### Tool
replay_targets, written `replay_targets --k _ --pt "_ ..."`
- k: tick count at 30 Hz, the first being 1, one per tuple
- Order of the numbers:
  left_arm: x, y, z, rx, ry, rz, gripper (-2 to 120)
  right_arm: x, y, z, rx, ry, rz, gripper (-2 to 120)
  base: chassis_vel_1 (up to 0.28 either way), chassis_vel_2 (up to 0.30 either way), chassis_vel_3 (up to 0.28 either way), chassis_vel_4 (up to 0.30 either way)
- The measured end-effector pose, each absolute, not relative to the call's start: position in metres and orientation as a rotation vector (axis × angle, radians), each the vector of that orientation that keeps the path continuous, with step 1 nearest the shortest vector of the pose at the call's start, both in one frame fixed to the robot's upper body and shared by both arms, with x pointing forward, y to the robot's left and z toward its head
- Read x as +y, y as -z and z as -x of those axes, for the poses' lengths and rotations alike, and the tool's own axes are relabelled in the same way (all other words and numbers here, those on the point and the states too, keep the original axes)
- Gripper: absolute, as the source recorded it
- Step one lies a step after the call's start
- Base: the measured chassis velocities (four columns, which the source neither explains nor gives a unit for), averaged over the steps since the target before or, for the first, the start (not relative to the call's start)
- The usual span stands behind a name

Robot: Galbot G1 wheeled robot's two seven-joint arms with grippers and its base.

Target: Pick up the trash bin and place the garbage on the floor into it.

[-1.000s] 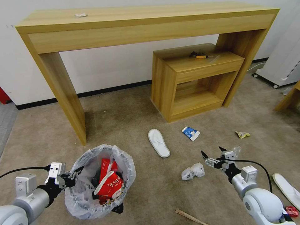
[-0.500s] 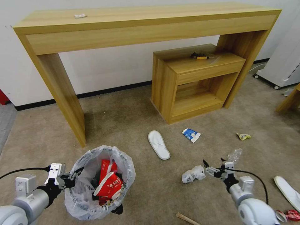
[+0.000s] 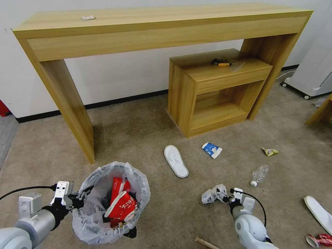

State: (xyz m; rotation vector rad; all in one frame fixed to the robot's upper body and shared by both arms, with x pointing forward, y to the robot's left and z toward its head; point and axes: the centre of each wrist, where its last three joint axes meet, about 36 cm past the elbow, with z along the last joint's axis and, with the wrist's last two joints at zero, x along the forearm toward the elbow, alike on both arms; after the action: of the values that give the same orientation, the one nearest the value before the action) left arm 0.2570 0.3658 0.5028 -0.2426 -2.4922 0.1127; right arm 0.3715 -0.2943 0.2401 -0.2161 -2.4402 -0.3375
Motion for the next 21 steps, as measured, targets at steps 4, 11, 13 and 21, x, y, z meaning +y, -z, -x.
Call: replay_targets --k 4,11,13,21 --pt "0.365 -0.502 -0.258 -2.492 -0.113 0.248 0 -0.286 -0.24 -0.38 -2.432 0.362 0.189 100 0.0 0.0 0.0 0.0" --pt "0.36 -0.5 -0.26 -2.492 -0.116 0.26 0 -0.249 -0.238 -0.401 -2.352 0.436 0.241 100 0.0 0.0 0.0 0.0" --pt "0.36 -0.5 -0.26 -2.492 -0.118 0.258 0 -0.241 -0.238 -0.401 -2.318 0.435 0.272 100 0.0 0.0 0.0 0.0" --pt "0.363 -0.499 -0.259 -2.491 -0.119 0.245 0 -0.231 -0.233 -0.401 -2.263 0.453 0.302 97 0.0 0.0 0.0 0.0"
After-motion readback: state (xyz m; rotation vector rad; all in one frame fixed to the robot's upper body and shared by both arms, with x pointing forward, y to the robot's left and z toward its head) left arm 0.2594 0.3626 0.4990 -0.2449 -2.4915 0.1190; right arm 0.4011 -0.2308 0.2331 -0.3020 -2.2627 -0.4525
